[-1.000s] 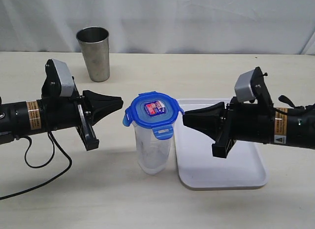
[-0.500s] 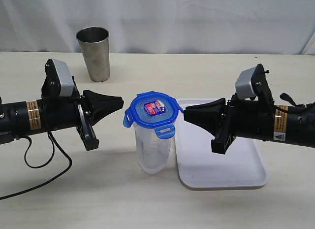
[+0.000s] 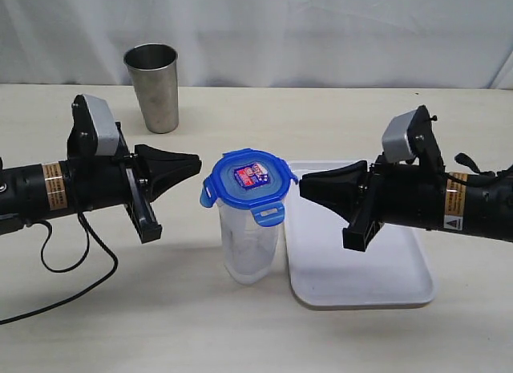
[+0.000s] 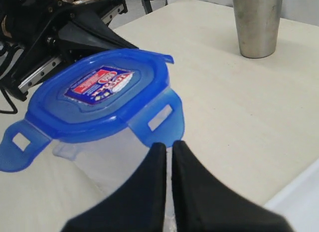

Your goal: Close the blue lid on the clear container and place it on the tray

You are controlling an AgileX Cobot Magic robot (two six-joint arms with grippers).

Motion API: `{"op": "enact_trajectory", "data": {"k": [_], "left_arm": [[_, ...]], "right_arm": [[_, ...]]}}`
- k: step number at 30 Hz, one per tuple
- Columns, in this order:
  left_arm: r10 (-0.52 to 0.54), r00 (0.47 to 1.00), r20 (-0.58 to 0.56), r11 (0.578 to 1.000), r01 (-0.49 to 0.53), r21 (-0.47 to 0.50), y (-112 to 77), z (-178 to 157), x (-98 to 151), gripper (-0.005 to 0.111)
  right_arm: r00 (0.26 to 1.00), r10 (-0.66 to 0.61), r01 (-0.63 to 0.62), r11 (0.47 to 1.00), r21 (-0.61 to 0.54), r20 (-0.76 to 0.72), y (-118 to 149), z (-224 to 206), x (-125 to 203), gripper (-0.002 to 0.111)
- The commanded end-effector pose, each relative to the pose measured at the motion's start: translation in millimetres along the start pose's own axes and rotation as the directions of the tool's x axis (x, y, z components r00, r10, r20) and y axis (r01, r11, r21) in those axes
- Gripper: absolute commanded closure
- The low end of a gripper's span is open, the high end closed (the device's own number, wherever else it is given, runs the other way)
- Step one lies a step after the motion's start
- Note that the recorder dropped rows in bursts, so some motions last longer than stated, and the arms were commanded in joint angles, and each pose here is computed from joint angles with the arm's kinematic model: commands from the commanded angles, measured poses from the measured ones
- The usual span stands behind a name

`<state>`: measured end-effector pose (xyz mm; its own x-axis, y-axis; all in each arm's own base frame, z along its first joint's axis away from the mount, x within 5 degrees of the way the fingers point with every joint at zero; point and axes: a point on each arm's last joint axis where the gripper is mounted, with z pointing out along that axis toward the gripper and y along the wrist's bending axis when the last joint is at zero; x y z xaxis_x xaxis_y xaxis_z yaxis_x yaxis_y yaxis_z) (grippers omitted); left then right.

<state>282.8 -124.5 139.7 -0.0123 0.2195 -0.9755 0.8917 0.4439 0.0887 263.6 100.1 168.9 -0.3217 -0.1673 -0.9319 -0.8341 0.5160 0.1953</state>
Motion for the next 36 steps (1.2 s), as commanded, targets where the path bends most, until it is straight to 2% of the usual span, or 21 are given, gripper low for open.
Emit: {"op": "enact_trajectory", "data": {"k": [1, 9, 14, 19, 36], "left_arm": [[0.011, 0.999, 0.042, 0.999, -0.009, -0.048, 2.7, 0.2, -5.7, 0.107], [0.011, 0.999, 0.045, 0.999, -0.009, -0.047, 2.6, 0.2, -6.0, 0.107], [0.024, 0.999, 0.037, 1.000, -0.024, -0.018, -0.1, 0.4, -5.3, 0.107], [0.017, 0.999, 0.035, 1.000, -0.017, -0.009, -0.9, 0.4, -5.1, 0.107], [0.008, 0.999, 0.038, 1.000, -0.008, 0.016, -3.1, 0.4, -5.3, 0.107]], "right_arm": [[1.000, -0.016, 0.016, 1.000, -0.014, -0.016, 1.2, 0.6, 1.6, 0.104], [0.998, -0.026, 0.023, 0.998, -0.063, -0.062, 5.5, 0.3, 5.9, 0.104], [0.999, -0.040, 0.038, 0.994, -0.098, -0.019, 8.7, 0.2, 2.2, 0.104], [0.999, -0.050, 0.050, 0.999, -0.001, 0.002, 0.1, 0.6, -0.1, 0.104], [0.998, -0.054, 0.053, 0.998, 0.014, 0.016, -2.8, 1.4, -4.0, 0.104]]}}
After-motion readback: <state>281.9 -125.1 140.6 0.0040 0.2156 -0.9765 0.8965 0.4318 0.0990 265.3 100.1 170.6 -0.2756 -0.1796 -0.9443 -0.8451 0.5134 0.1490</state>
